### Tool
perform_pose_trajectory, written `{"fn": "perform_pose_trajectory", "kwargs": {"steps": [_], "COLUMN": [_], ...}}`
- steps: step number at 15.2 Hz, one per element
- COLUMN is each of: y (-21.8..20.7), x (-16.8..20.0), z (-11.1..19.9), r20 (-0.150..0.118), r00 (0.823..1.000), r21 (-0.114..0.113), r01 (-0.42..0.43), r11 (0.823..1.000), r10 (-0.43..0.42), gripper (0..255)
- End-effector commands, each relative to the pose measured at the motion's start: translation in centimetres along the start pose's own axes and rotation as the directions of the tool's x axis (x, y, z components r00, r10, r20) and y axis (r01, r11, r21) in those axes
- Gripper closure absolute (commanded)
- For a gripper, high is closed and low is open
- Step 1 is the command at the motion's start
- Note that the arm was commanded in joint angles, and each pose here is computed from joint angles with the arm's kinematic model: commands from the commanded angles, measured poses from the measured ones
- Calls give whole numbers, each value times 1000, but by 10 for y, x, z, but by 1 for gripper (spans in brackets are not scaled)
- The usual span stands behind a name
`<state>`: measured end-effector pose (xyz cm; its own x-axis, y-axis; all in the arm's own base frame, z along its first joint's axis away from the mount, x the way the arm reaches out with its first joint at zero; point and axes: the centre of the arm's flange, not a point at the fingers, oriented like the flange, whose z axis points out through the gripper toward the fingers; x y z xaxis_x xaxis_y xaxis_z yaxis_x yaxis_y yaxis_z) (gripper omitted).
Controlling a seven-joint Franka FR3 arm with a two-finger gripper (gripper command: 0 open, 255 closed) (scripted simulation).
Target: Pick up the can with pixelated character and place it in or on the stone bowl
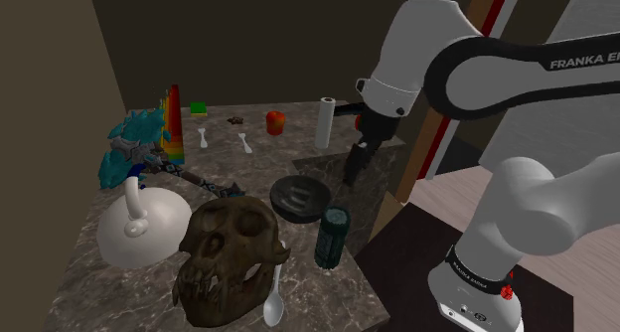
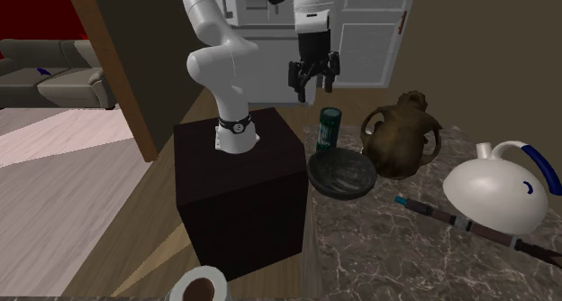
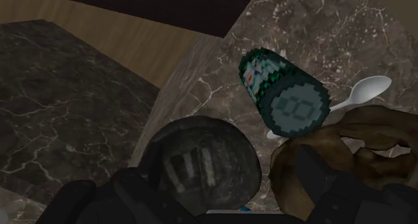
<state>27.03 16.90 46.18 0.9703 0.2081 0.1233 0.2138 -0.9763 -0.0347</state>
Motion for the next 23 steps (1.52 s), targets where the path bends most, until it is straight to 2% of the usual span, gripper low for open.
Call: {"fn": "perform_pose_trajectory", "kwargs": {"steps": [1, 6, 13, 22, 23], "y": [-17, -66, -66, -66, -66], "x": [-7, -21, -22, -22, -22], "z": [17, 57, 94, 97, 97], "r20": [0, 3, 3, 3, 3], "r00": [1000, 999, 999, 999, 999], "r21": [5, 17, 17, 17, 17], "r01": [14, 50, 50, 50, 50], "r11": [1000, 999, 999, 999, 999], "r10": [-14, -50, -50, -50, -50], "gripper": [0, 0, 0, 0, 255]}}
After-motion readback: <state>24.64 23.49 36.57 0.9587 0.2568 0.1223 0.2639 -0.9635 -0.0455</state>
